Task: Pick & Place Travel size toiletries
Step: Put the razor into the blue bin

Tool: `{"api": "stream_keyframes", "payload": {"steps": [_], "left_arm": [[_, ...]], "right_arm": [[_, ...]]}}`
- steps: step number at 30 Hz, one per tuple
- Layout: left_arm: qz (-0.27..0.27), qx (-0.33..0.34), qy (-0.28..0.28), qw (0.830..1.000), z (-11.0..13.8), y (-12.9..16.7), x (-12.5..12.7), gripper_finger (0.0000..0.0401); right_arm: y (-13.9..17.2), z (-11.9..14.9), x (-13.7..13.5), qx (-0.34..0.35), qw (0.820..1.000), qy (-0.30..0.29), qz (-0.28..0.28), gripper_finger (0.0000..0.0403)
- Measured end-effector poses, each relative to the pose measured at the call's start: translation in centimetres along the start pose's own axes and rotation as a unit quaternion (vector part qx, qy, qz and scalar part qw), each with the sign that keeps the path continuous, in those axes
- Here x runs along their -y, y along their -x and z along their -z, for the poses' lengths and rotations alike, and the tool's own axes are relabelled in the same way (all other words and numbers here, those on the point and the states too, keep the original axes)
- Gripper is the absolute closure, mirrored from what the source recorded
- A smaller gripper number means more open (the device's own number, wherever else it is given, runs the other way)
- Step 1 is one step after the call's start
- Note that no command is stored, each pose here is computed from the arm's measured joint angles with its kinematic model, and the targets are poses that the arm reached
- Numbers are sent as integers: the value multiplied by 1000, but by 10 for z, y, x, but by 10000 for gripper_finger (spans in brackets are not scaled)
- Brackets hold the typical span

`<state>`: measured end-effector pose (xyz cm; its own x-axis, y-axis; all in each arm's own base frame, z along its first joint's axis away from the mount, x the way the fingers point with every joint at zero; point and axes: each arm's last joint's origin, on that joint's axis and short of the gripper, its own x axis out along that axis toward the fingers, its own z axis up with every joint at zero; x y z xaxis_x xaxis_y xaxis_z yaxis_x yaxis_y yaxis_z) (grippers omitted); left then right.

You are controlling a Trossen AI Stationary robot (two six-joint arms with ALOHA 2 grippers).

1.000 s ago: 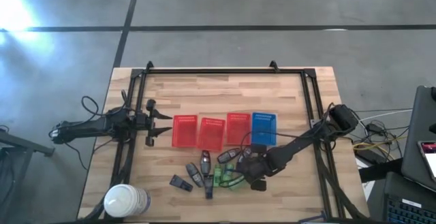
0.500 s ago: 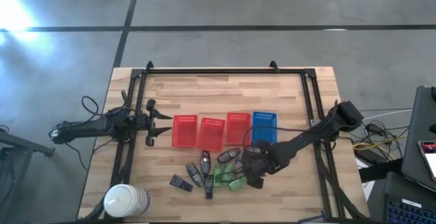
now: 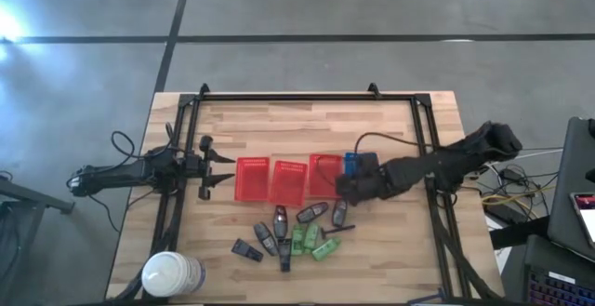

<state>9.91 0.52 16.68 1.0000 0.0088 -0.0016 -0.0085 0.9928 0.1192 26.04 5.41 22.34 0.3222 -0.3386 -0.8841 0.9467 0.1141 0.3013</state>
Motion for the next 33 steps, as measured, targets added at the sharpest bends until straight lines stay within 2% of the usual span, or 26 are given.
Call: {"api": "stream_keyframes", "payload": {"steps": [3, 9, 13, 17, 23, 26, 29, 31, 33], "left_arm": [[0, 0, 0, 1000, 0, 0, 0, 213], [0, 0, 0, 1000, 0, 0, 0, 213], [-1, 0, 0, 1000, 0, 0, 0, 213], [-1, 0, 0, 1000, 0, 0, 0, 213], [-1, 0, 0, 1000, 0, 0, 0, 213], [-1, 0, 0, 1000, 0, 0, 0, 213], [-1, -1, 0, 1000, 0, 0, 0, 213], [-2, 0, 0, 1000, 0, 0, 0, 213], [-2, -1, 0, 1000, 0, 0, 0, 213]], "right_arm": [[-19, -9, 10, -15, 999, -34, 13, 370], [-44, -12, 34, -46, 995, -44, 73, 369], [-51, -10, 42, -57, 994, -52, 82, 362], [-50, -10, 41, -56, 993, -61, 81, 328], [-41, -14, 27, -58, 997, -8, 53, 246], [-30, -16, 15, -60, 997, 47, 25, 206], [-12, -15, 2, -63, 985, 158, -9, 176], [4, -8, -10, -66, 956, 279, -53, 161], [17, 6, -18, -76, 908, 402, -93, 151]]}}
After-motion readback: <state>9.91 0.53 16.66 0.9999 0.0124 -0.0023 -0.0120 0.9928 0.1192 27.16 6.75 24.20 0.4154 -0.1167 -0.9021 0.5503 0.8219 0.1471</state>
